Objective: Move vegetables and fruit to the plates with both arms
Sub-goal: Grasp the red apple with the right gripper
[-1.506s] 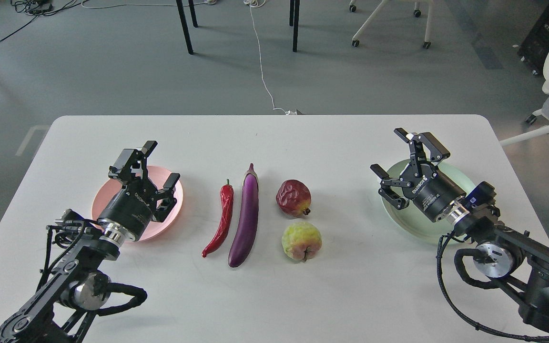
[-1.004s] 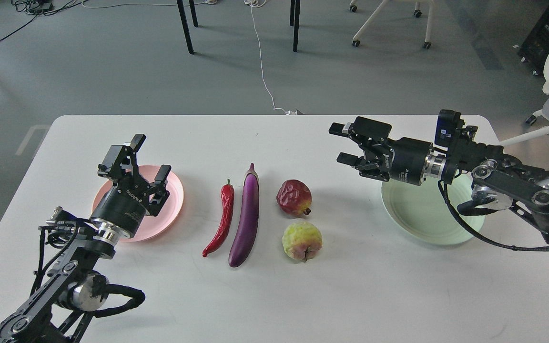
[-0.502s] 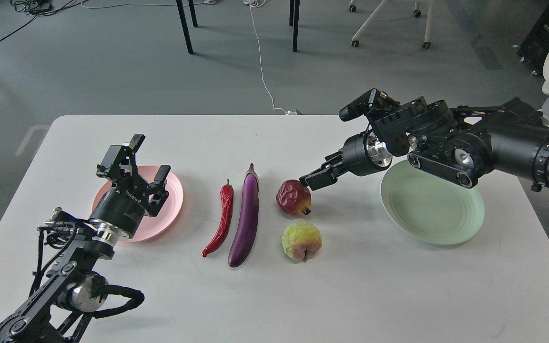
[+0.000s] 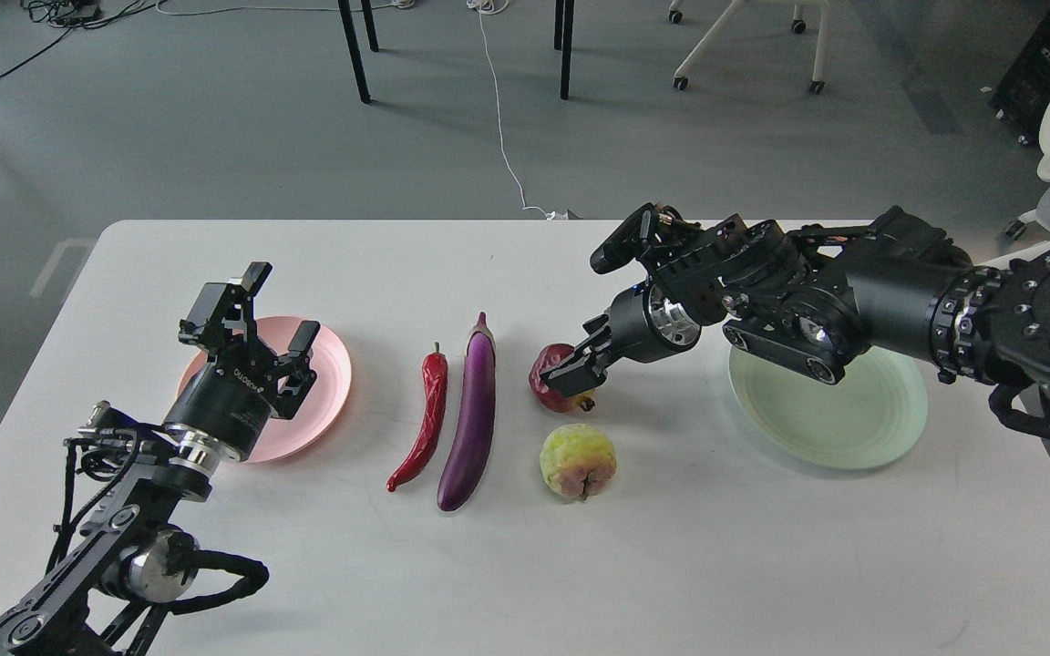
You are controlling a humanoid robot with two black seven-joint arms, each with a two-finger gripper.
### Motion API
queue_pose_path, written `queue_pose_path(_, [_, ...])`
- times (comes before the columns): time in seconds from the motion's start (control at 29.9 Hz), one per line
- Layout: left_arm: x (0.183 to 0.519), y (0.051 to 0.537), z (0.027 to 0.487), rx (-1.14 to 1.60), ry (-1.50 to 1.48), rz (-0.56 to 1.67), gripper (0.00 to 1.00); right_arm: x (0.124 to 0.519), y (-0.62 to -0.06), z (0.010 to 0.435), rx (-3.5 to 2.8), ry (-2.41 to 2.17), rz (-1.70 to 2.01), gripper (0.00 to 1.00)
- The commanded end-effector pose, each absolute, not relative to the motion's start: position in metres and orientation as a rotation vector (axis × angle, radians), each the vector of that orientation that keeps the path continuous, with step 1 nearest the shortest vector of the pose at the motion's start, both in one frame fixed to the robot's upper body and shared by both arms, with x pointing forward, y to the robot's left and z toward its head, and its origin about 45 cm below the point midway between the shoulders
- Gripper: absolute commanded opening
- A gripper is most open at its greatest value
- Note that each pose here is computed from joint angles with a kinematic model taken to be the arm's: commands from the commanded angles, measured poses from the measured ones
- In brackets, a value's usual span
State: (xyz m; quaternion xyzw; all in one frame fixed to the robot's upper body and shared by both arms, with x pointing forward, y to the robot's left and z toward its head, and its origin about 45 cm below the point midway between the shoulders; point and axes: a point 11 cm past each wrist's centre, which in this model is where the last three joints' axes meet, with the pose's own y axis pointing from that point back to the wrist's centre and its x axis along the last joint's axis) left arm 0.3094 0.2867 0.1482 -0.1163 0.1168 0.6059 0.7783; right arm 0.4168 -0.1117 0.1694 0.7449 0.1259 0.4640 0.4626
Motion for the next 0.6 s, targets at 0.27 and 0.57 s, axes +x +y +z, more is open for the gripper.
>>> queue_pose_path(0.27, [0.307,0.288,0.146,-0.248,0.257,1.314,0.98,0.411,-0.118,0.155,1.823,0.31,1.188,0.66])
queue_pose_path(0.57, [0.307,0.29,0.147,-0.252,0.256,1.32,0.98,0.426,-0.124,0.18,1.794,0.263,1.241,0.44])
